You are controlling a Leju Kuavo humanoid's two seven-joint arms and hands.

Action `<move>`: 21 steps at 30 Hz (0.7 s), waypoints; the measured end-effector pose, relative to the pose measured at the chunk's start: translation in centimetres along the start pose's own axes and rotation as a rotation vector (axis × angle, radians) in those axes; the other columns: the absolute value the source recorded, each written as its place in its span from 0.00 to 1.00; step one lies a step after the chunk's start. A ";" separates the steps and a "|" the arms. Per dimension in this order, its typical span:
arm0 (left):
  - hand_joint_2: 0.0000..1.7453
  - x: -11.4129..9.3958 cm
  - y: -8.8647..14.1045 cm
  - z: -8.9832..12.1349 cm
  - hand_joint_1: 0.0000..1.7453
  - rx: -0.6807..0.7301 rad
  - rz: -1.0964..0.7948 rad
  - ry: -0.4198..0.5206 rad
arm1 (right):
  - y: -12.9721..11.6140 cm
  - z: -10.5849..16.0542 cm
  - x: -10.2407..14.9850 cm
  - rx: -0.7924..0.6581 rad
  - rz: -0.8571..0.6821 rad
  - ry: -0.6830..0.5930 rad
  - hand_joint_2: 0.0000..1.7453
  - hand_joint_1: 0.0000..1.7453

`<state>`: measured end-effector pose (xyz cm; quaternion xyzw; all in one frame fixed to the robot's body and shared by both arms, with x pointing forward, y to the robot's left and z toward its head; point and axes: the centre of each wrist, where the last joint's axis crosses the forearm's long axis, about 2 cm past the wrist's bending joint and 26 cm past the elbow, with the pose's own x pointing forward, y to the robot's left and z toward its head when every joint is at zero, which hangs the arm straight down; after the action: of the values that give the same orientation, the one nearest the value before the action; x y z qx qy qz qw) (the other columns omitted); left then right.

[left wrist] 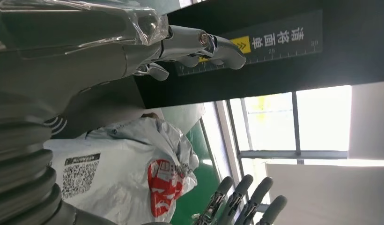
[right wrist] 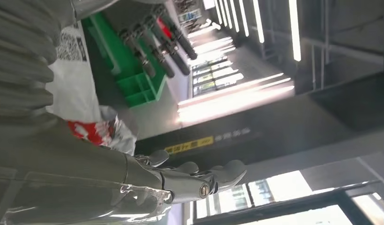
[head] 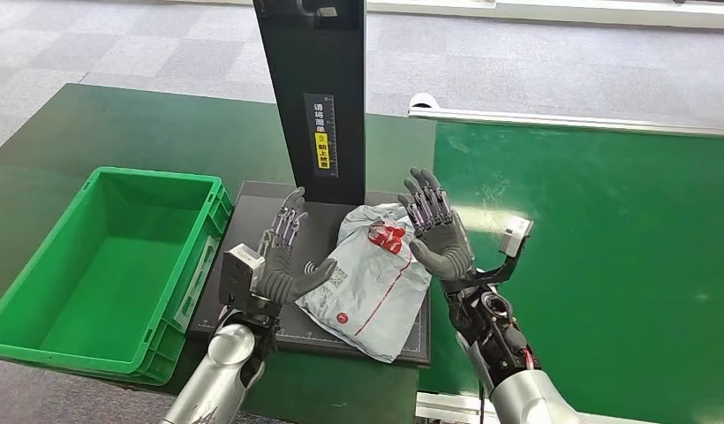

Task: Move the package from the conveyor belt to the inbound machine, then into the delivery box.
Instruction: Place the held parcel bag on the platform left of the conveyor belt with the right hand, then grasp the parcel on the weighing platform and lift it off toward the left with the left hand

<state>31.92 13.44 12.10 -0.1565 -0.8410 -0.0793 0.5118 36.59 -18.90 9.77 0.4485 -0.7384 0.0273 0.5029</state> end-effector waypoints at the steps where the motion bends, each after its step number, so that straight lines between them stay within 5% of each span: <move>1: 1.00 0.0 0.0 0.0 0.00 -0.006 0.007 0.002 | 0.2 0.1 0.0 0.014 -0.012 -0.016 1.00 0.00; 16: 1.00 0.8 0.8 0.3 0.00 -0.011 0.014 -0.035 | 1.9 1.4 5.1 0.110 0.078 -0.241 1.00 0.00; 21: 1.00 2.1 0.2 0.9 0.00 -0.101 -0.065 -0.120 | 0.2 2.4 7.0 -0.128 0.665 -0.167 1.00 0.00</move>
<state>30.34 14.28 13.54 -0.1591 -0.8697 -0.1285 0.4491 34.09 -24.44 14.04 0.1517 -0.8829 0.1064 0.4315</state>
